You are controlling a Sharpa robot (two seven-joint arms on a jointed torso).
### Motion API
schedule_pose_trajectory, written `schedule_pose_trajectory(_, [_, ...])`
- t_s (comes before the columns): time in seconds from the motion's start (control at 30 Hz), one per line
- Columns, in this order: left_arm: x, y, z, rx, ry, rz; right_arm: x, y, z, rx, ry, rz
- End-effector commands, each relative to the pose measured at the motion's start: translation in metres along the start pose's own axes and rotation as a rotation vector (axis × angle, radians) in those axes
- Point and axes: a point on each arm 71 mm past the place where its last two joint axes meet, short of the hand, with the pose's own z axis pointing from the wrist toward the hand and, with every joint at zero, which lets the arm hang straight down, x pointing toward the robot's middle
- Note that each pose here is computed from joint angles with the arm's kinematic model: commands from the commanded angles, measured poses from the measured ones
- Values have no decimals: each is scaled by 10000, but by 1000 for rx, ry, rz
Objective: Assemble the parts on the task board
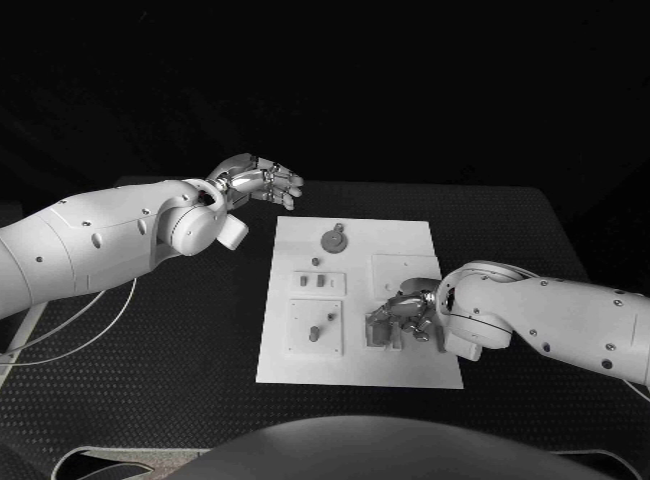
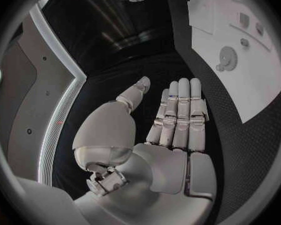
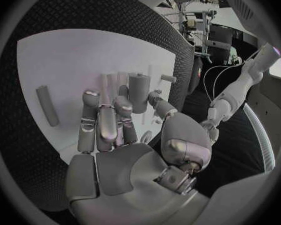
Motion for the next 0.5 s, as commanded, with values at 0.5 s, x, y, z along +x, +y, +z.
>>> schedule_pose_trajectory(0.5, [11, -24, 5, 10, 13, -8, 108, 75, 20, -40, 46, -15])
